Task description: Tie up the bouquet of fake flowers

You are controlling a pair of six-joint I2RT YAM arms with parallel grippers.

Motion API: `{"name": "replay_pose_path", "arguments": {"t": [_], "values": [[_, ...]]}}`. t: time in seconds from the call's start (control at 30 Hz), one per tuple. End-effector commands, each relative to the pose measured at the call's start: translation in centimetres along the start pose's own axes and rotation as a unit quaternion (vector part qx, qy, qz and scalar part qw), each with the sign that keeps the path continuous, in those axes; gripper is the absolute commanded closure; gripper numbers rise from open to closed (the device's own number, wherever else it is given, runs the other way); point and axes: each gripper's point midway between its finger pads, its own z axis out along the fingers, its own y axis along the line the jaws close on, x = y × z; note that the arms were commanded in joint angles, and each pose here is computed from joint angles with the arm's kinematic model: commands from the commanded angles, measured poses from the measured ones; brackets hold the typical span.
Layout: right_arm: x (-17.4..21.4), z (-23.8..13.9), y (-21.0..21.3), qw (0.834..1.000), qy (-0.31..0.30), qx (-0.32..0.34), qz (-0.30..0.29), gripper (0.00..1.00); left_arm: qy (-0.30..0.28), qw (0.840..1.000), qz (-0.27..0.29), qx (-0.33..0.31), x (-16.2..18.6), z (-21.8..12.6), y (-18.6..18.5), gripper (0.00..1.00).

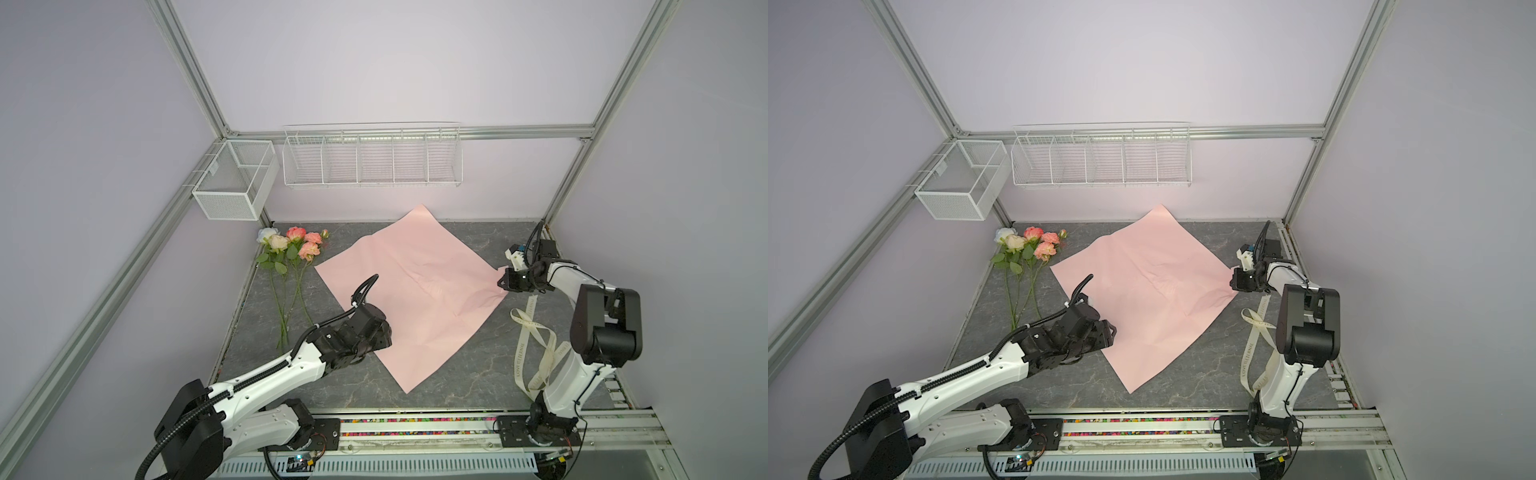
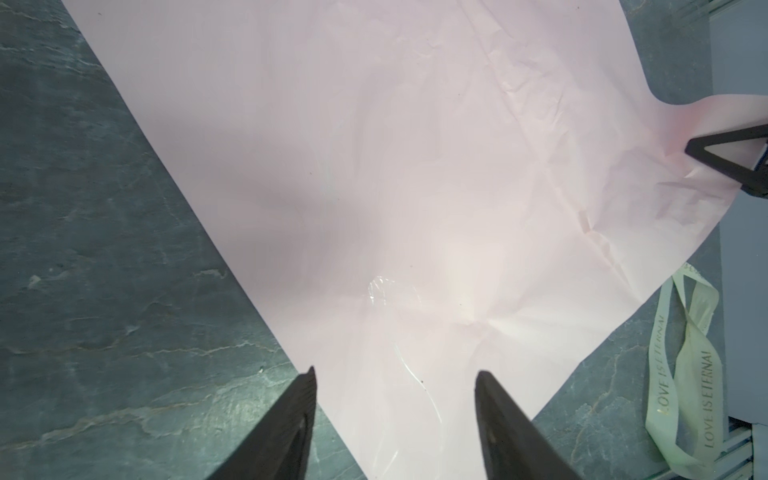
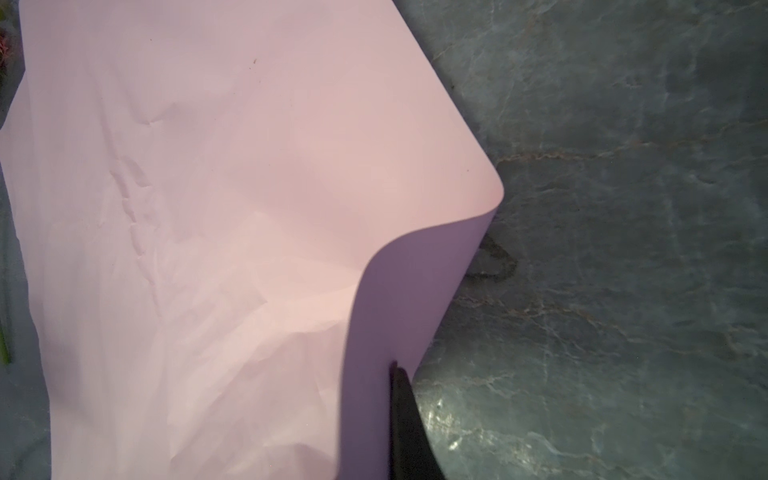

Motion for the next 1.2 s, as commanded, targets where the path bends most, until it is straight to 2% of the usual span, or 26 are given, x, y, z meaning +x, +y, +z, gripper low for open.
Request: {"name": "replay_pose_path", "arguments": {"t": [0.0,0.1,0.2,0.27,0.33,0.5,0.6,0.67,0.7,0.8,0.9,0.93,1.17], "values": [[-0.5,-0.2,-0.3,1.000,0.000,-0.005,-0.024,0.94,-0.013,1.000,0.003,-0.006,-0.8,-0.7,0.1,0.39],[-0.3,0.2,-1.0,1.000,0.007,0.008,-0.017,0.94,-0.013,1.000,0.002,-0.006,-0.9,-0.7,0.0,0.39],[0.1,0.6,-0.9,1.000,0.019,0.000,0.000,0.89,-0.013,1.000,0.002,-0.003,-0.9,-0.6,-0.1,0.38],[0.3,0.7,-0.3,0.999,0.024,-0.018,0.015,0.78,-0.012,1.000,0.003,-0.004,-0.9,-0.4,-0.1,0.38],[0.4,0.6,-0.7,0.999,0.029,-0.006,0.033,0.66,-0.009,1.000,0.004,-0.004,-0.8,-0.3,-0.2,0.38],[-0.5,-2.3,-2.5,0.993,-0.009,0.081,0.083,0.51,-0.007,1.000,0.009,0.000,-0.9,-0.3,-0.6,0.38],[-1.0,-4.7,-2.4,0.989,-0.045,0.095,0.108,0.36,-0.009,1.000,0.010,0.001,-1.0,-0.2,-0.6,0.38],[-0.7,-6.0,-2.7,0.984,-0.050,0.120,0.124,0.33,-0.010,1.000,0.012,0.002,-1.1,-0.3,-0.7,0.38],[-0.4,-6.6,-2.9,0.981,-0.051,0.129,0.133,0.20,-0.010,1.000,0.013,0.003,-1.1,-0.3,-0.6,0.38],[0.7,-7.6,-2.4,0.976,-0.058,0.129,0.167,0.19,-0.011,1.000,0.013,0.002,-1.2,-0.4,-0.5,0.38],[1.6,-6.6,2.2,0.981,-0.074,0.012,0.180,0.22,-0.013,1.000,0.009,0.001,-1.2,-0.4,-0.2,0.37],[2.2,-6.2,3.2,0.981,-0.069,-0.004,0.181,0.23,-0.013,1.000,0.007,0.001,-1.3,-0.5,-0.1,0.37],[9.5,-2.3,11.8,0.988,0.025,-0.069,0.139,0.32,-0.011,1.000,-0.021,0.004,-1.4,-0.7,1.7,0.34]]}}
